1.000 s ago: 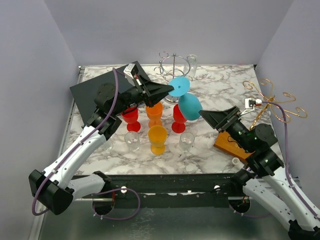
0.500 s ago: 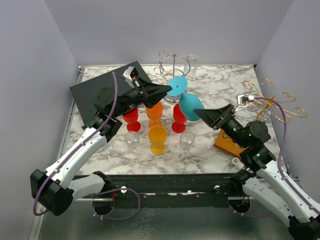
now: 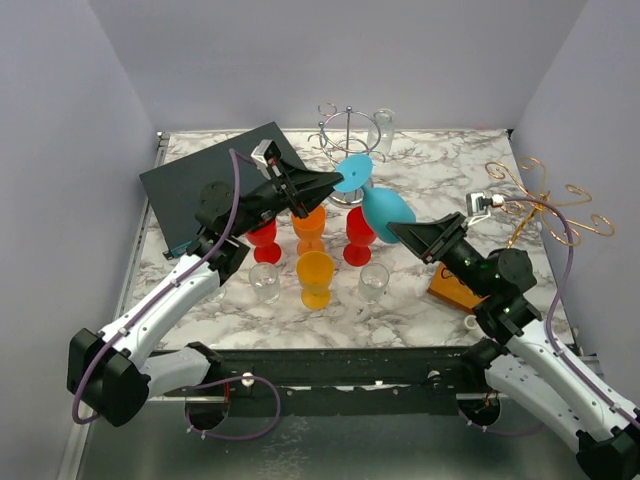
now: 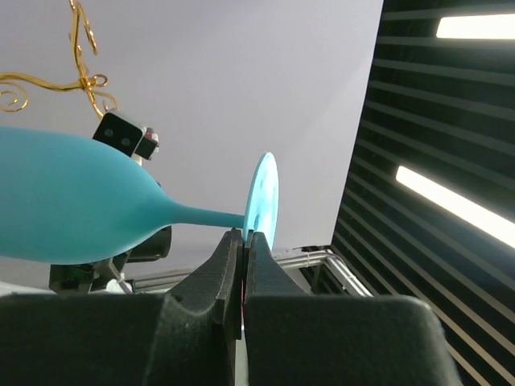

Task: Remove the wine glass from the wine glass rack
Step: Place the wine glass at the center of the board.

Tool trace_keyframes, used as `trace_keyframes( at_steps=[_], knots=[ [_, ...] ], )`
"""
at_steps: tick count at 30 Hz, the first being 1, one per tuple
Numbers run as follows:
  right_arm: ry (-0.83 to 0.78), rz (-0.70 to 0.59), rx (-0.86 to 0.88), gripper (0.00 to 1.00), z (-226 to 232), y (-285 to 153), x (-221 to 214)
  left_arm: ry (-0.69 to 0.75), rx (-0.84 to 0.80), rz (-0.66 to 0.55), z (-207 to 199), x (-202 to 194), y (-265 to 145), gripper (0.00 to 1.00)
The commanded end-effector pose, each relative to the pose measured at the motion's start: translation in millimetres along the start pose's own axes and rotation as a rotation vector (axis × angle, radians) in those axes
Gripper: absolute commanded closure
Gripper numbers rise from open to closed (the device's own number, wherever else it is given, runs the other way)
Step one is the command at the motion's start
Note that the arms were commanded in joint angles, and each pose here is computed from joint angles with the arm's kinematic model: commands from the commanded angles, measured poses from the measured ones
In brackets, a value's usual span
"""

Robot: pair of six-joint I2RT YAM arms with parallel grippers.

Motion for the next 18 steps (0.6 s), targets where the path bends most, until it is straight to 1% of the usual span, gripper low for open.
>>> trace_keyframes(
  at_steps=[1,2,3,4,6,7,9,12,14,16,18],
  knots=[
    [0.008,-0.005,0.061,0.58,10,-4,1,0.001,-0.025,0.025,1,0,-2,0.98],
    [0.008,-0.011,0.060,0.64,10,-5,1,0.007,-0.025,0.027,2,-1,-2,0.95],
    [0.006,-0.015,0.060,0.68,10,-5,1,0.019,-0.025,0.031,1,-1,-2,0.88],
    [0.007,-0.018,0.056,0.74,10,-6,1,0.029,-0.022,0.032,2,-1,-1,0.84],
    [0.003,-0.023,0.048,0.85,10,-7,2,0.050,-0.007,0.033,5,0,0,0.71],
    [0.001,-0.025,0.041,0.90,10,-7,3,0.057,0.007,0.027,7,1,0,0.63],
    [-0.006,-0.026,0.029,0.99,11,-7,4,0.081,0.031,0.022,12,3,1,0.54],
    [-0.025,-0.033,-0.001,0.99,14,-9,8,0.145,0.086,0.007,17,7,1,0.39],
    [-0.040,-0.040,-0.031,0.99,17,-10,12,0.204,0.131,-0.009,19,10,1,0.32],
    [-0.051,-0.036,-0.085,0.99,17,-11,15,0.271,0.212,-0.038,23,13,1,0.26],
    [-0.065,-0.039,-0.122,0.99,19,-13,19,0.344,0.273,-0.053,24,15,0,0.23]
  ],
)
Point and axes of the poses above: each gripper's point midway between its finger pads, its own y axis out along the fingers, its own z axis along the line the jaws close on, x = y × z, the point moved 6 cm from there along -y, back along the fingers, and after that the axes turned 2 degrees about -y, right-handed, at the moved point
